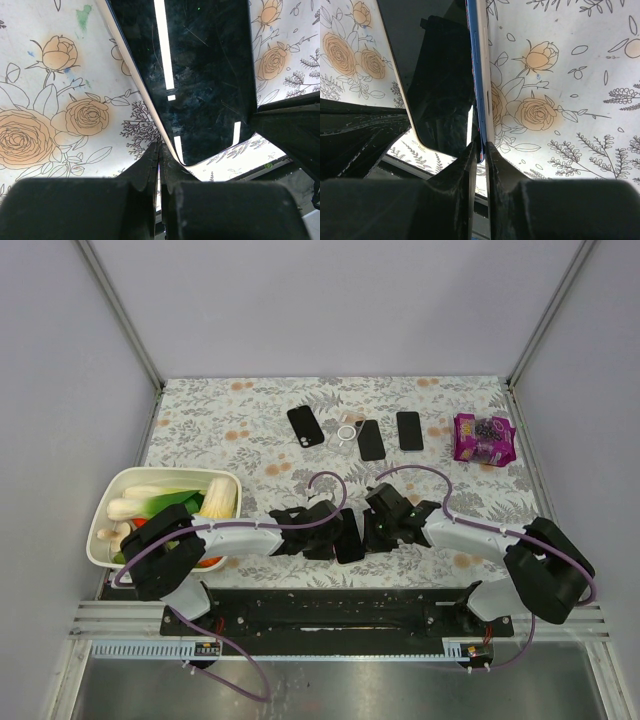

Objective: Put the phone into the phone case

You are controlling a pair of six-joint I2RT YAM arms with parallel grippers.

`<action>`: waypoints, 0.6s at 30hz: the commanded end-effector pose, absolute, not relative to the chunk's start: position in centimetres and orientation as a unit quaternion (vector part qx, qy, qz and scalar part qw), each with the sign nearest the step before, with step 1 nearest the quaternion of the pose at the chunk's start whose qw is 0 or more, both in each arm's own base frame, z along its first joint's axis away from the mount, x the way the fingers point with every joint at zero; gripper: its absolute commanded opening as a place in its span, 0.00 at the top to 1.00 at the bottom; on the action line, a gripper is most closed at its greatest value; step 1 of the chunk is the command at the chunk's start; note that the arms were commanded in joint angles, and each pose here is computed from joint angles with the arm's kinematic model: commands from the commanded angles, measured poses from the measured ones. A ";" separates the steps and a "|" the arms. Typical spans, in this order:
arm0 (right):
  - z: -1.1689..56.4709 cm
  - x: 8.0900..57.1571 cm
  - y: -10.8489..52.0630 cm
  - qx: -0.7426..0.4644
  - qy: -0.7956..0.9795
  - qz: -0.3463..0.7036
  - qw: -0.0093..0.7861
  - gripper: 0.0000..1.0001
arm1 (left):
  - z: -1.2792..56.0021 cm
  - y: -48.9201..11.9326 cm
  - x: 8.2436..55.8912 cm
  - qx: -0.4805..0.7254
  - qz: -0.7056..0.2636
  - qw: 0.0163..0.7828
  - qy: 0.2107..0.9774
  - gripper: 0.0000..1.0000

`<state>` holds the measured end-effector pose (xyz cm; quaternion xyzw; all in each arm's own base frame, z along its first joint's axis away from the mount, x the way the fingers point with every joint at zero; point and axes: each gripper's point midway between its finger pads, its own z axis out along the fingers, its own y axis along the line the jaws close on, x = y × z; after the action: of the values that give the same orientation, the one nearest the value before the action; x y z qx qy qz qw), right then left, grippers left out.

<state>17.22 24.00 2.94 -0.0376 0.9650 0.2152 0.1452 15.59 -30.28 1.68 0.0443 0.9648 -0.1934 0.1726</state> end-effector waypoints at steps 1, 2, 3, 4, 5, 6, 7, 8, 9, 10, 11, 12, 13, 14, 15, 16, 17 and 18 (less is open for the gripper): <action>1.4 15.7 24.0 -0.052 0.970 0.201 0.123 0.82 | 1.3 -30.7 15.4 0.046 -0.194 0.164 0.966 0.96; 1.2 15.5 24.1 -0.053 0.971 0.199 0.121 0.83 | 1.3 -30.8 15.4 0.046 -0.195 0.165 0.966 0.96; 1.0 15.2 23.9 -0.052 0.972 0.194 0.119 0.84 | 1.2 -30.8 15.4 0.046 -0.195 0.165 0.966 0.96; 0.8 14.9 24.0 -0.054 0.973 0.190 0.118 0.85 | 1.3 -30.9 15.4 0.046 -0.196 0.165 0.965 0.96; 0.5 14.7 24.0 -0.056 0.974 0.185 0.116 0.87 | 1.3 -30.9 15.4 0.046 -0.197 0.165 0.965 0.96; 0.3 14.5 23.9 -0.054 0.976 0.180 0.115 0.88 | 1.2 -30.9 15.4 0.046 -0.198 0.164 0.965 0.96; 0.0 14.3 23.7 -0.054 0.977 0.171 0.113 0.89 | 1.1 -30.9 15.3 0.048 -0.196 0.163 0.966 0.96; -0.3 14.2 23.6 -0.055 0.979 0.161 0.115 0.90 | 1.2 -30.9 15.4 0.047 -0.197 0.164 0.965 0.96; -0.5 14.2 23.5 -0.056 0.980 0.153 0.117 0.91 | 1.1 -30.9 15.4 0.047 -0.197 0.164 0.965 0.96; -0.8 14.0 23.2 -0.056 0.982 0.139 0.118 0.92 | 1.1 -30.8 15.3 0.047 -0.196 0.163 0.966 0.96; -1.1 14.2 22.9 -0.056 0.983 0.123 0.126 0.93 | 1.1 -30.9 15.4 0.048 -0.197 0.164 0.965 0.96; -1.2 14.1 22.7 -0.059 0.984 0.110 0.129 0.94 | 1.2 -30.9 15.3 0.048 -0.198 0.164 0.965 0.96; -1.4 14.1 22.4 -0.062 0.985 0.092 0.133 0.94 | 1.1 -30.9 15.3 0.048 -0.197 0.163 0.966 0.96; -1.3 14.2 22.3 -0.067 0.985 0.078 0.139 0.94 | 1.1 -30.9 15.3 0.049 -0.197 0.163 0.965 0.96; -1.4 14.2 22.1 -0.076 0.985 0.059 0.144 0.94 | 1.2 -30.9 15.4 0.048 -0.198 0.164 0.965 0.96; -1.5 14.3 21.8 -0.080 0.985 0.039 0.148 0.94 | 1.2 -30.9 15.4 0.049 -0.198 0.165 0.965 0.96; -1.6 14.3 21.6 -0.086 0.985 0.023 0.149 0.94 | 1.2 -30.9 15.4 0.051 -0.198 0.164 0.965 0.96; -1.7 14.3 21.4 -0.086 0.985 0.010 0.150 0.94 | 1.3 -30.9 15.4 0.050 -0.198 0.166 0.965 0.96</action>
<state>16.88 24.15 2.09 -0.0701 0.9726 0.1118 0.1915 15.57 -30.26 1.64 0.0446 0.9650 -0.1928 0.1721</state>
